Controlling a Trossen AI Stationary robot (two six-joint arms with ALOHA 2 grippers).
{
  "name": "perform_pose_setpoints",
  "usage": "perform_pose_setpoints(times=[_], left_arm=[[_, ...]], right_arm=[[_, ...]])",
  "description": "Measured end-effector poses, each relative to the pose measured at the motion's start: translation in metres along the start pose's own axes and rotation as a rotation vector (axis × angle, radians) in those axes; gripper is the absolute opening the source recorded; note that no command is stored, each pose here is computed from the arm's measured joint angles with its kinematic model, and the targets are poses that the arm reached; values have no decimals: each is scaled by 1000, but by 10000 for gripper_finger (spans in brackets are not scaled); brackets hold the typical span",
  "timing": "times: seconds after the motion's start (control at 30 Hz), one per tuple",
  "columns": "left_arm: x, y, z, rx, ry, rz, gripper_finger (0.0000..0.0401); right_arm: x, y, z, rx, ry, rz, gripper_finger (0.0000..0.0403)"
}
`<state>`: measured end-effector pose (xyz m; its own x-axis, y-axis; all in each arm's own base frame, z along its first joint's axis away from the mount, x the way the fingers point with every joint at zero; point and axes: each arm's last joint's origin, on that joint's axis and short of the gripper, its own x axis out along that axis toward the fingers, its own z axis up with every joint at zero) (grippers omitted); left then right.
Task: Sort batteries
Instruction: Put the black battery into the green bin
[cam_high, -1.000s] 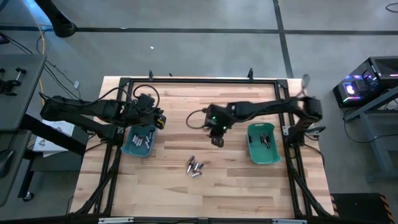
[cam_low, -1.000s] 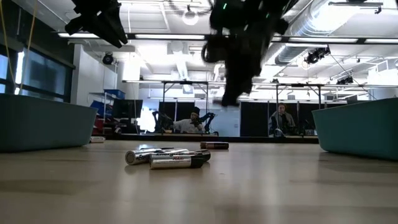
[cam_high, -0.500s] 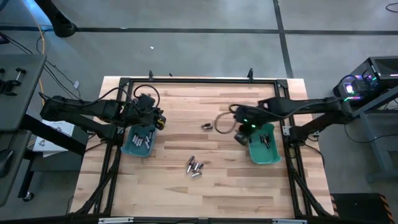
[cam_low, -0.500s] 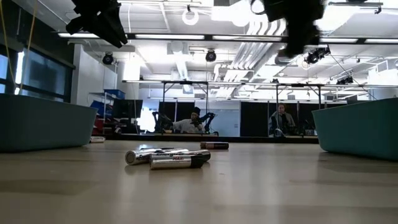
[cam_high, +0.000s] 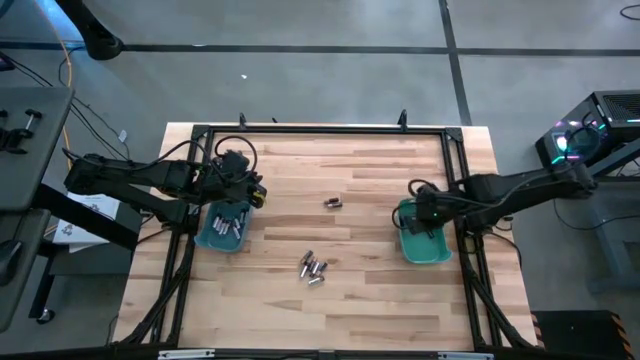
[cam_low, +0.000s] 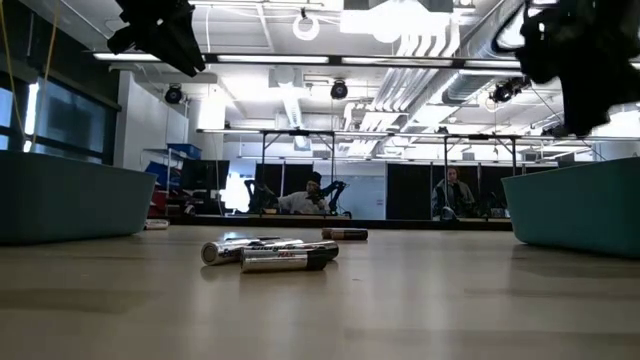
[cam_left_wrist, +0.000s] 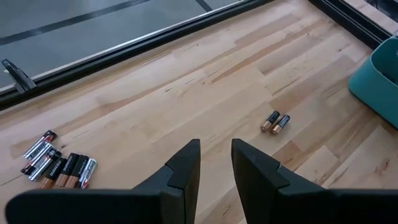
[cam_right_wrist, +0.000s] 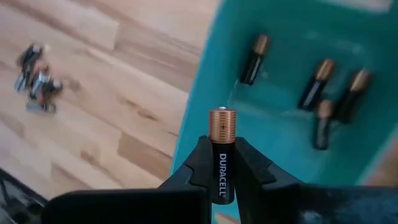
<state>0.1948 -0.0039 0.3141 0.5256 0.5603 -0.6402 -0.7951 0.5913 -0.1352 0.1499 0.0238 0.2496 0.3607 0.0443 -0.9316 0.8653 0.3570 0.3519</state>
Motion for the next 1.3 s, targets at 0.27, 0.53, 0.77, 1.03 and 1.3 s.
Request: perform_pose_setpoints(times=[0.27,0.53,0.77,1.03,1.3], left_arm=[[0,0,0,0,0,0,85],[0,0,0,-1,0,0,85],[0,0,0,-3,0,1,85],[0,0,0,-4,0,1,85],[0,0,0,-4,0,1,85]], right_arm=[[52,-24,-2,234,-12,-55,19],[82,-43,1,323,-74,-94,20],[94,-48,5,346,-125,-90,21],[96,-48,7,359,-118,-100,58],[87,-40,9,301,-114,-59,120]])
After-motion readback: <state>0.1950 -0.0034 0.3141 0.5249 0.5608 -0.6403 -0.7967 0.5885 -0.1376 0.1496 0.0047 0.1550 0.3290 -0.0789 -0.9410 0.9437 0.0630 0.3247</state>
